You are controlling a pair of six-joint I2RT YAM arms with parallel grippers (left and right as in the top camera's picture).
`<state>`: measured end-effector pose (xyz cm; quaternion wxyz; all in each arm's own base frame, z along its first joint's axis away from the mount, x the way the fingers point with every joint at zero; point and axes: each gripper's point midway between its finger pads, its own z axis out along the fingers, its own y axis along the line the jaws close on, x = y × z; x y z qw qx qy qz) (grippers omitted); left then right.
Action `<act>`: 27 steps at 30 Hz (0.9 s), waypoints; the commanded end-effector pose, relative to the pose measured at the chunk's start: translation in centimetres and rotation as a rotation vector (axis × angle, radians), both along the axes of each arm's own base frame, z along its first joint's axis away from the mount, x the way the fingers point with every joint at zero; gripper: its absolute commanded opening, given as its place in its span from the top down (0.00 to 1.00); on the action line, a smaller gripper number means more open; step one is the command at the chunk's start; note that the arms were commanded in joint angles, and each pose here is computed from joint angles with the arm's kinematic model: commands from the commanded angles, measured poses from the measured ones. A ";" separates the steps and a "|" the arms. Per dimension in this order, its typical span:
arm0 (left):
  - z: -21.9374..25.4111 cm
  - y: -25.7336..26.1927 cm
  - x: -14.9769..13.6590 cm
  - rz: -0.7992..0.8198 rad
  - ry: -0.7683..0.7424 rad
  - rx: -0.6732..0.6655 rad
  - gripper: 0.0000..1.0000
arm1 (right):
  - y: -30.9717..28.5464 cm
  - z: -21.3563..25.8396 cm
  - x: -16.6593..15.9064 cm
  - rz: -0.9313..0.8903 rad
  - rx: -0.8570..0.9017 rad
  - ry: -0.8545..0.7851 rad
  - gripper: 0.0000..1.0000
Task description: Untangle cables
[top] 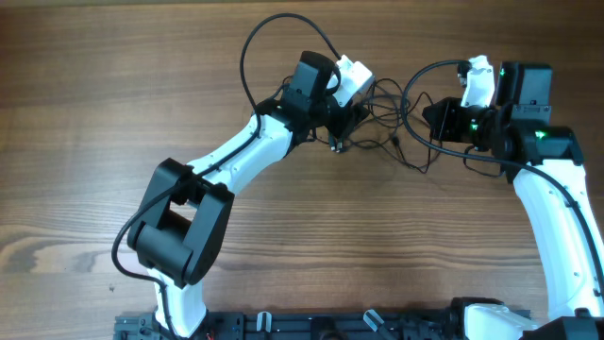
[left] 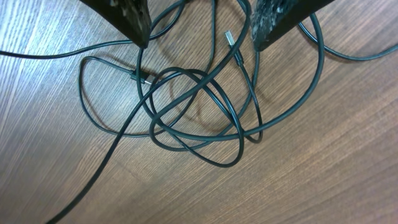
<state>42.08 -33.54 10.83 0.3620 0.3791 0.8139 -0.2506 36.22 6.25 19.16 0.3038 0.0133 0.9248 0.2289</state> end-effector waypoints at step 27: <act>-5.9 3.0 6.1 0.147 -0.151 0.135 0.41 | 0.8 1.6 -0.1 0.047 0.025 -0.045 0.95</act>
